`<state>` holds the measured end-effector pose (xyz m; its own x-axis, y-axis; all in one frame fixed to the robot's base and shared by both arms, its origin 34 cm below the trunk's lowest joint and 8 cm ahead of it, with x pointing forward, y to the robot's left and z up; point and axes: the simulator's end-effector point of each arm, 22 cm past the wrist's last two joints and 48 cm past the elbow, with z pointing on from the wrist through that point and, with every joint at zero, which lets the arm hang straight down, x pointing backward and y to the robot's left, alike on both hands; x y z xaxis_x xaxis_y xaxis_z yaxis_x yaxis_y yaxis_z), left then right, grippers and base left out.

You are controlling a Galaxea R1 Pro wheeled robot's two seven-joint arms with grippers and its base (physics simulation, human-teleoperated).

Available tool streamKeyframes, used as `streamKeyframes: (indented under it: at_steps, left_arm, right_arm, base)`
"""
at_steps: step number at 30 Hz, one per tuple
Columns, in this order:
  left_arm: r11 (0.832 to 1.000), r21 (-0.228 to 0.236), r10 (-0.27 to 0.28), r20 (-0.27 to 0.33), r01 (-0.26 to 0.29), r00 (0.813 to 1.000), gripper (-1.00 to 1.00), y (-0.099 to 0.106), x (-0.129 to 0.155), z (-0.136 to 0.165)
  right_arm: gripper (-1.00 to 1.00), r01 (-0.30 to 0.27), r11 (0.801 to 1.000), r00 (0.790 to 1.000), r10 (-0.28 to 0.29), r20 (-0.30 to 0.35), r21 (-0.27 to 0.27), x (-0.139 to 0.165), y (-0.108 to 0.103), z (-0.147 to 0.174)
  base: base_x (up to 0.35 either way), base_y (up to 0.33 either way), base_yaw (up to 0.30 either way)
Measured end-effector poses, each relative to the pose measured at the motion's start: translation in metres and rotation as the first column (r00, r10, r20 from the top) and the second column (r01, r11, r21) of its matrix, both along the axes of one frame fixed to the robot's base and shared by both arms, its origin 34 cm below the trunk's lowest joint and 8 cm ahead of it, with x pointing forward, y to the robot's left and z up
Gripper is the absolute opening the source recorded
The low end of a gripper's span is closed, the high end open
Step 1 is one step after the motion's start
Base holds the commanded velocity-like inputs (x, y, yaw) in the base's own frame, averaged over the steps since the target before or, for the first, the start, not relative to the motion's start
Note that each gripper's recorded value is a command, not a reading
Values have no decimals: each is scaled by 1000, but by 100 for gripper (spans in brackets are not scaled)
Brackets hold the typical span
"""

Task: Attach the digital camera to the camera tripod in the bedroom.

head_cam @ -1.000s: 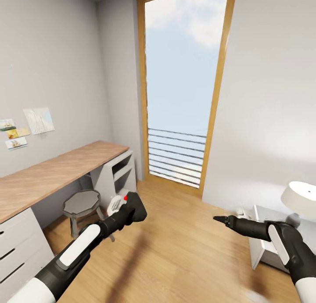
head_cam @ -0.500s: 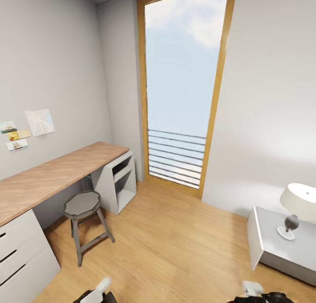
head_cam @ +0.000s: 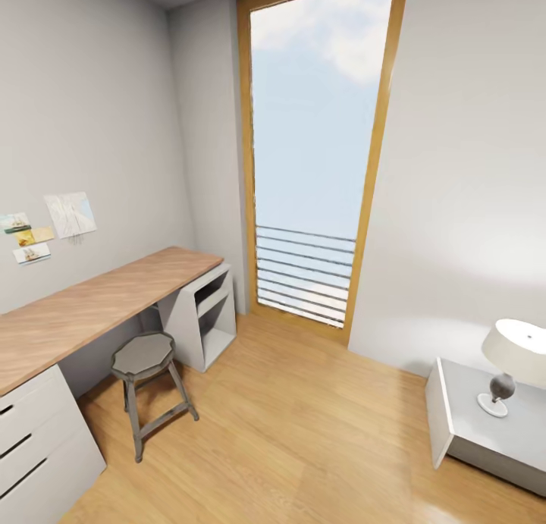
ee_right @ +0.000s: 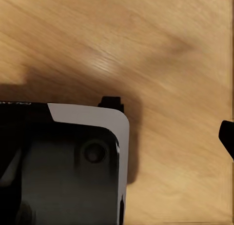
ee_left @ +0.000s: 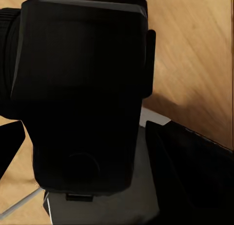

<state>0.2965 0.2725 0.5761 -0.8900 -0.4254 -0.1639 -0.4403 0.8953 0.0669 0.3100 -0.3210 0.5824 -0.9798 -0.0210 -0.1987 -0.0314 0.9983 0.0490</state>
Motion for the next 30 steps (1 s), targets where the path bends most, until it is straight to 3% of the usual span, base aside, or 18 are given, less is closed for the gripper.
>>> streamKeyframes:
  at_steps: [6,14,30]
  left_arm:
    - [998,-56,-12,30,14,999,-100,-1,-9,3]
    - [998,-60,-14,33,16,999,-100,-1,-14,11]
    - [998,-62,-16,34,18,999,-100,-2,-19,26]
  right_arm:
    - [100,-6,1000,1000,6,3,2,-5,18,4]
    - [100,-8,1000,1000,8,6,13,-7,28,11]
    - [100,-10,1000,999,10,32,12,-7,27,28]
  base:
    - [0,0,0]
    - [0,0,0]
    - [0,0,0]
